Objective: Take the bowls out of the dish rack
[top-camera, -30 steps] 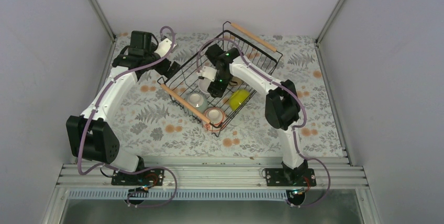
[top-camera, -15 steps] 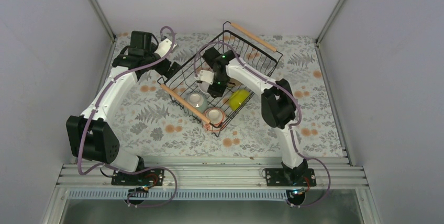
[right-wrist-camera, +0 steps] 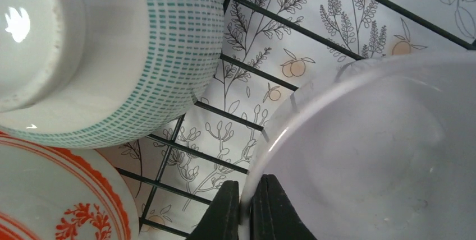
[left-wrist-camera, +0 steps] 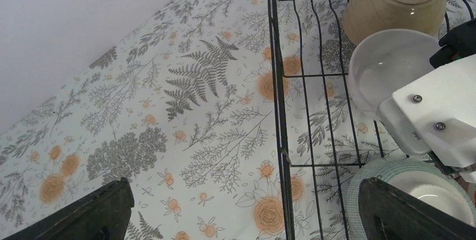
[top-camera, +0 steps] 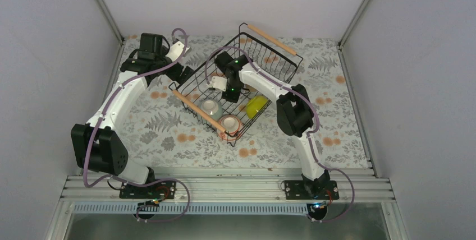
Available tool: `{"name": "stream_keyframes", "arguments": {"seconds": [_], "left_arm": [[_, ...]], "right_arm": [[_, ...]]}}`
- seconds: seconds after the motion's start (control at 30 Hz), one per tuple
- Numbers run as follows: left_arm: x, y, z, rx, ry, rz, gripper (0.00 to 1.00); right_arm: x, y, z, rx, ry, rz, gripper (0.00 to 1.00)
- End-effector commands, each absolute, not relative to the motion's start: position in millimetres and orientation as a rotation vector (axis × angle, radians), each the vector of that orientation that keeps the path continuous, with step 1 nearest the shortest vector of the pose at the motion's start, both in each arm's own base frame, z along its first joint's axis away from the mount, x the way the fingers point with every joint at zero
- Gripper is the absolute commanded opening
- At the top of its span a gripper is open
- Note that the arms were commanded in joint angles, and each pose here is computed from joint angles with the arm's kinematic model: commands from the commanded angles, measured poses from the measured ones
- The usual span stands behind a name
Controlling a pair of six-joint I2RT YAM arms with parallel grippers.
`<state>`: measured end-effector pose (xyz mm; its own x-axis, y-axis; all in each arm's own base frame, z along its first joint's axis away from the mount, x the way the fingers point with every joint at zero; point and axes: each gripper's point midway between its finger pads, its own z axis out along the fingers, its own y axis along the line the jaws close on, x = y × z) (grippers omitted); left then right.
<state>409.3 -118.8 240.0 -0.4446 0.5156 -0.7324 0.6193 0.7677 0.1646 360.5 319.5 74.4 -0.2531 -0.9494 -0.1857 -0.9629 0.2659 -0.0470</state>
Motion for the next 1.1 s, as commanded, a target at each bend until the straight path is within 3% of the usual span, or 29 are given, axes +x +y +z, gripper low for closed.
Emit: {"name": "stream_keyframes", "arguments": {"seconds": [0.0, 0.2, 0.37, 0.53, 0.73, 0.93, 1.07], "left_arm": [[411, -124, 246, 0.864, 2.120, -0.171, 1.00], [413, -125, 245, 0.864, 2.124, -0.172, 1.00], [413, -122, 247, 0.856, 2.119, -0.155, 1.00], [414, -118, 251, 0.837, 2.114, -0.122, 1.00], [411, -118, 252, 0.838, 2.109, -0.121, 1.00], [409, -119, 255, 0.845, 2.099, -0.127, 1.00], [407, -120, 255, 0.852, 2.095, -0.135, 1.00]], "right_arm": [[369, 324, 82, -1.783, 2.324, 0.057, 0.04], [391, 328, 122, -1.690, 2.239, -0.028, 0.04], [413, 322, 187, -1.527, 2.123, -0.140, 0.04], [428, 283, 265, -1.325, 2.041, -0.283, 0.04], [406, 214, 362, -1.110, 1.981, -0.453, 0.04], [373, 137, 383, -0.938, 2.111, -0.528, 0.04], [346, 100, 368, -0.903, 2.180, -0.553, 0.04]]}}
